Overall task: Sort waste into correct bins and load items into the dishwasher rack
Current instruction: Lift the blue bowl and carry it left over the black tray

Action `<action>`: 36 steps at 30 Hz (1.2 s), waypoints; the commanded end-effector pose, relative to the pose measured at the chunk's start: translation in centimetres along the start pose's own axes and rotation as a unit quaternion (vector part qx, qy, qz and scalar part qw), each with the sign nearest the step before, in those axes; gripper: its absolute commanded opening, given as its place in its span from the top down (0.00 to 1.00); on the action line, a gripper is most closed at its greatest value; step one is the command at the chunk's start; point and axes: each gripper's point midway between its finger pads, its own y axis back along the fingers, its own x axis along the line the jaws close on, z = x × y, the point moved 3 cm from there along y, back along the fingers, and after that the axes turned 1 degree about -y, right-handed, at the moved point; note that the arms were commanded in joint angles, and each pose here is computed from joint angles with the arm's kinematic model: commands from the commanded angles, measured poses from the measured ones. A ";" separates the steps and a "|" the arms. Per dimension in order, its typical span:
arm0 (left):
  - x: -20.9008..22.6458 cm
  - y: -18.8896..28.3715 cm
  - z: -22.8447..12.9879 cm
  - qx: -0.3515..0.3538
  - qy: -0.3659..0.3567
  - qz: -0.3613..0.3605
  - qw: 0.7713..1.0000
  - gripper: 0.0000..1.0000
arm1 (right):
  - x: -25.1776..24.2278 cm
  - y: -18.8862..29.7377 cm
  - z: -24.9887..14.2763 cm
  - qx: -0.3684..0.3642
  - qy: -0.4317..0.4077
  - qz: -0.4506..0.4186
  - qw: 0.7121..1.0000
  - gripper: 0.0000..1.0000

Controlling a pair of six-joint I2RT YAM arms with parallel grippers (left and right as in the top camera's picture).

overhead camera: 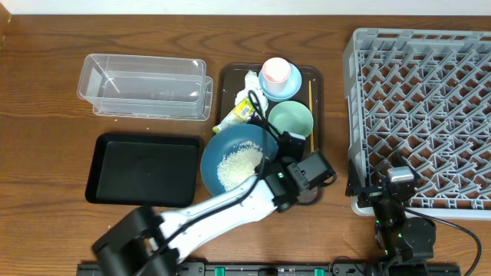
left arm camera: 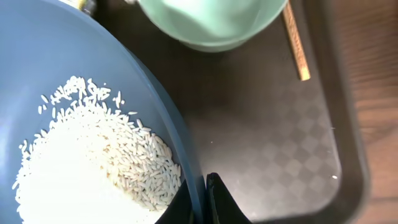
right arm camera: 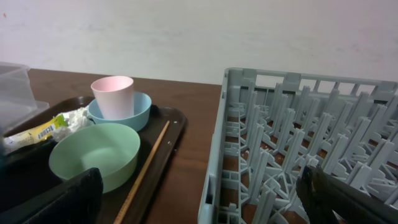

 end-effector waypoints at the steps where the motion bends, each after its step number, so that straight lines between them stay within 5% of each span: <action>1: 1.6 2.6 2.2 -0.052 0.021 0.019 0.998 0.94 | 0.3 0.0 -0.1 0.001 0.007 0.007 1.000 0.01; 16: 11.5 5.7 6.0 -0.077 0.155 0.048 0.984 0.94 | 0.3 0.0 -0.1 0.001 0.007 0.007 1.000 0.01; 36: 17.5 3.8 6.7 0.031 0.275 -0.115 0.954 0.94 | 0.3 0.0 -0.1 0.001 0.007 0.007 1.000 0.01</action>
